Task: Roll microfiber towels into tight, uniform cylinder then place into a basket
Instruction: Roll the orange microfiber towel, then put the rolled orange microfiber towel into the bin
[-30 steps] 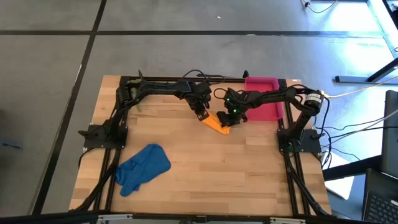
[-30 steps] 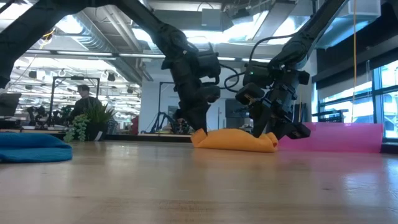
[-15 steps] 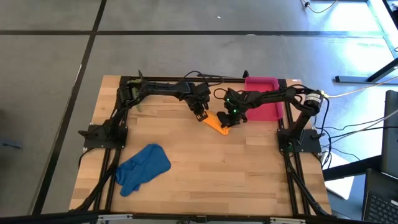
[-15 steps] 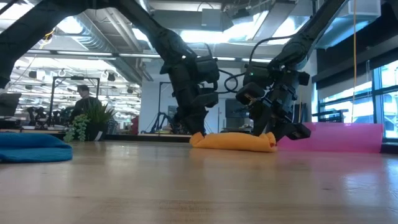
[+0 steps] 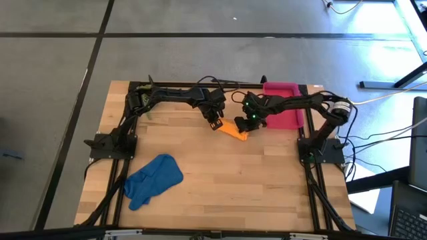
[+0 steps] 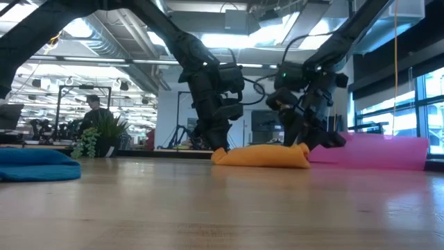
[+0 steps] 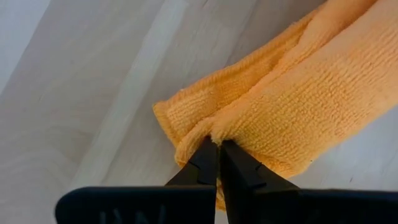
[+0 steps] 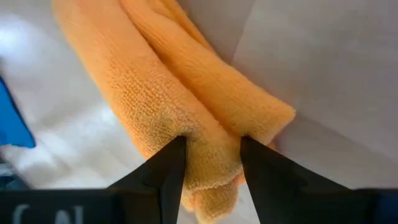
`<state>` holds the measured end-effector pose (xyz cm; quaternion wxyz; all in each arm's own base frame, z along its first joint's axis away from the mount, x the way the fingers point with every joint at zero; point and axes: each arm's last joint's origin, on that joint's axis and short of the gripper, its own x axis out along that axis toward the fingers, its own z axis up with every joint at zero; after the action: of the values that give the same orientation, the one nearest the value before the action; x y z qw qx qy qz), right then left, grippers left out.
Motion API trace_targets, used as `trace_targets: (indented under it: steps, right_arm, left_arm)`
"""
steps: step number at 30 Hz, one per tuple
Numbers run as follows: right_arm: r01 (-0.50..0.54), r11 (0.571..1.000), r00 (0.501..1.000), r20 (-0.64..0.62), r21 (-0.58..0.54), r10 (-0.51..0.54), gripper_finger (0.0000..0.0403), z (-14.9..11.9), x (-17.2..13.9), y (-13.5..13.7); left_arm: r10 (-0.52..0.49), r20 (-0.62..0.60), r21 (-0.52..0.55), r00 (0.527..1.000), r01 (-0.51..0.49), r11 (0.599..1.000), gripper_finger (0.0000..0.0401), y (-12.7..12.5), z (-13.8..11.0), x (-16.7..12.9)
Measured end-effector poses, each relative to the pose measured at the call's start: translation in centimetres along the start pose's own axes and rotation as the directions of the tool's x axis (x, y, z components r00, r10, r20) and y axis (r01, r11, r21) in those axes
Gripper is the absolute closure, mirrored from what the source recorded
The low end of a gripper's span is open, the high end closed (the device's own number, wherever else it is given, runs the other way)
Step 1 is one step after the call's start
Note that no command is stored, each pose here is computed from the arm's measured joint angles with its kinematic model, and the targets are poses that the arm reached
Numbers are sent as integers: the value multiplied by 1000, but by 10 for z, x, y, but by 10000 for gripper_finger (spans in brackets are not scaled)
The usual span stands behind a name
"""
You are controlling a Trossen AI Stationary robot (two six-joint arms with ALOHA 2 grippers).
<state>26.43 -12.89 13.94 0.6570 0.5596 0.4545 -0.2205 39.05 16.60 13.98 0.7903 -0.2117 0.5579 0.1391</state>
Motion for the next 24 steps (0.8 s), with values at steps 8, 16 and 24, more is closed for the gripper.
trace_targets:
  steps: [8,16,24]
  right_arm:
    - [-32,998,993,111,-48,37,243,-6,-33,12]
    - [-31,997,984,171,-76,44,243,-7,-43,16]
    - [-1,981,976,213,-195,43,243,-7,-44,19]
  left_arm:
    - [1,-5,2,1000,-1,1000,401,-1,-1,0]
    - [8,-18,14,1000,-8,1000,401,-7,-3,1]
    - [12,-114,34,993,-8,999,401,-20,-14,2]
